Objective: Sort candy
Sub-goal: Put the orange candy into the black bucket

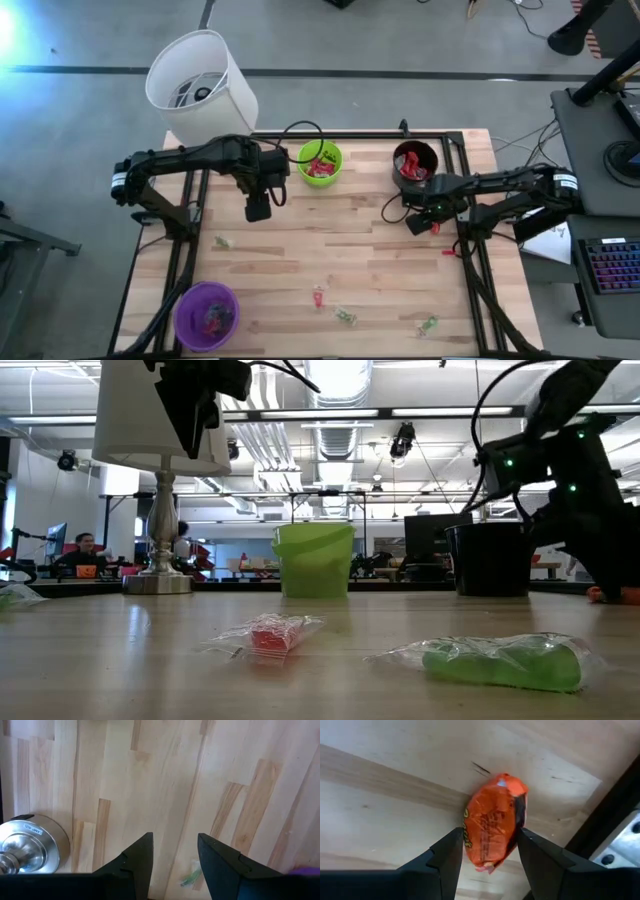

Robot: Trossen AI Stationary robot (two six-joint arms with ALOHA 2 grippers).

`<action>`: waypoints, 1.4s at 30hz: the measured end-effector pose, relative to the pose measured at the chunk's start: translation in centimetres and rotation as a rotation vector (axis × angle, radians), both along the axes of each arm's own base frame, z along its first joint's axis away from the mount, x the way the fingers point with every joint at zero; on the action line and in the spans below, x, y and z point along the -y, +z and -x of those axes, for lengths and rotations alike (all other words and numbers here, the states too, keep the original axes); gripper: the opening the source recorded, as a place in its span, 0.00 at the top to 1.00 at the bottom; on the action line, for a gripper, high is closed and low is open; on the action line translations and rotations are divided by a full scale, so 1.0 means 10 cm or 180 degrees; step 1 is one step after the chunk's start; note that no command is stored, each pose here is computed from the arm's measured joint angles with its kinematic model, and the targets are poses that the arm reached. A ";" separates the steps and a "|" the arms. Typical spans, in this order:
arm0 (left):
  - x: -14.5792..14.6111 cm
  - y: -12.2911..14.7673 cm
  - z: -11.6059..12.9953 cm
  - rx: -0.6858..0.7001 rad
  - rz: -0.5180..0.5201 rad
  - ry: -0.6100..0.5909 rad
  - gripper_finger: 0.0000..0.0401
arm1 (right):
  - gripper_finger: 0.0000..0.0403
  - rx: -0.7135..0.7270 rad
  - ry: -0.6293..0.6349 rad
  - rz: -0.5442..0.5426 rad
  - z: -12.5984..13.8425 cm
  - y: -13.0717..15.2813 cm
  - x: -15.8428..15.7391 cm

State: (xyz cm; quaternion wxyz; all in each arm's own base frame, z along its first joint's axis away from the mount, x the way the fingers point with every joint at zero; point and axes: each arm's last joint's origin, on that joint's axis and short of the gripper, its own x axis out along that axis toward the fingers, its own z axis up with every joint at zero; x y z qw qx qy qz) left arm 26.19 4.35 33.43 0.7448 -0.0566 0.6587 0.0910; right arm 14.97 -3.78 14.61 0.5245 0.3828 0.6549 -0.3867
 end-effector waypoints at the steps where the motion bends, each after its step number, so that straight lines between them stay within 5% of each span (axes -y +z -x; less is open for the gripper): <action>1: 0.00 0.00 0.00 0.0000 0.0000 0.0000 0.66 | 0.55 -0.0013 -0.0021 0.0000 0.01 -0.02 0.00; 7: 0.00 0.00 0.00 0.0006 -0.0001 -0.0005 0.66 | 0.59 0.0022 -0.0127 0.0002 0.05 -0.11 -0.02; 18: 0.00 0.00 -0.01 0.0022 -0.0008 -0.0036 0.66 | 0.93 0.0167 -0.0207 -0.0109 -0.04 -0.03 -0.01; 26: 0.00 0.00 -0.01 0.0020 -0.0008 -0.0036 0.66 | 0.92 0.0624 -0.0041 -0.0229 -0.33 0.32 -0.06; 33: 0.00 0.00 -0.01 0.0020 -0.0010 -0.0050 0.66 | 0.91 0.1215 0.0283 0.0562 -0.66 0.99 0.02; 38: 0.00 0.00 -0.01 0.0016 -0.0017 -0.0107 0.66 | 0.91 0.1276 0.0379 0.1292 -0.70 1.45 0.19; 42: 0.00 0.00 -0.01 0.0016 -0.0018 -0.0107 0.66 | 0.91 0.1131 0.0338 0.1504 -0.62 1.61 0.37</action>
